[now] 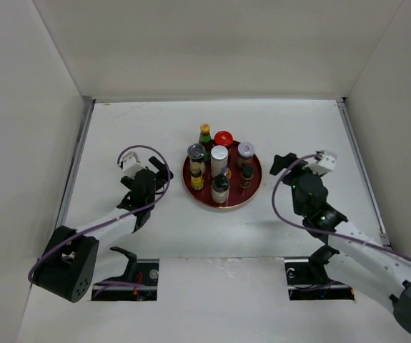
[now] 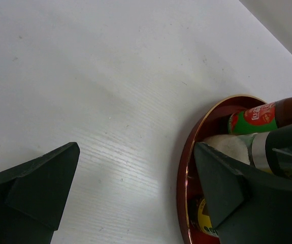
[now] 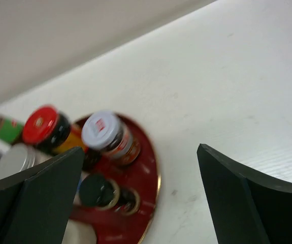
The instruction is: Organize the condiment bottles
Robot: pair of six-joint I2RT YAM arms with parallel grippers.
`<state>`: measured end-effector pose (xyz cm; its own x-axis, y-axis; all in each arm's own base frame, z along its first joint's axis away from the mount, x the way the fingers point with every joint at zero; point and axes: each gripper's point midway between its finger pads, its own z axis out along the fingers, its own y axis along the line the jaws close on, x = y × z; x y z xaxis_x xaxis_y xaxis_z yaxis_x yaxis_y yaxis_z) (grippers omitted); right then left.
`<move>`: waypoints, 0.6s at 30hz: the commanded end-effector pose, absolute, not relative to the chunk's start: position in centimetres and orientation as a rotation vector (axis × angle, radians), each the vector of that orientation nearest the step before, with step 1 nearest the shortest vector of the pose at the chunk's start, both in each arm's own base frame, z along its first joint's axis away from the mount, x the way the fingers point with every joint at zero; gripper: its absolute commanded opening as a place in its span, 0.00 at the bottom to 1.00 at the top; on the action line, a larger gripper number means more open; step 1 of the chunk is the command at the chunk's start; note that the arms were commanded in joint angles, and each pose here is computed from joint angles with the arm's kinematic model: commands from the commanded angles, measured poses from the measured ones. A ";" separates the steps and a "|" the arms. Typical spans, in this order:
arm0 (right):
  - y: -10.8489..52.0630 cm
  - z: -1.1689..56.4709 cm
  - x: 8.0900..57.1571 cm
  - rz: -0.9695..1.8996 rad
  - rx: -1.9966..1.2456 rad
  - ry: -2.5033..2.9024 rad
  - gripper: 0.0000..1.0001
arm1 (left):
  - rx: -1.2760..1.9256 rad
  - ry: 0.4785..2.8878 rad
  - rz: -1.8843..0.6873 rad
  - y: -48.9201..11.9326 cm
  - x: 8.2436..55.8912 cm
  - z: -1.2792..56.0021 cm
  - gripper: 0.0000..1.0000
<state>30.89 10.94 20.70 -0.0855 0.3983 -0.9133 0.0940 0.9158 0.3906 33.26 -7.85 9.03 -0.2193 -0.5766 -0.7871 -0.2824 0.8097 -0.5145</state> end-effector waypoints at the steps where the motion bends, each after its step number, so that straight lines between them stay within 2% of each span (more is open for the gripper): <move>1: 7.2 21.9 30.4 0.326 0.633 1.483 1.00 | -0.678 1.831 -0.272 -7.6 33.7 9.7 1.00; 6: 4.6 19.5 29.8 0.380 0.791 1.441 1.00 | -0.682 1.855 -0.252 -7.4 33.5 10.1 1.00; 18: 6.2 17.6 30.6 0.481 0.798 1.498 1.00 | -0.656 1.851 -0.273 -8.2 33.5 12.0 1.00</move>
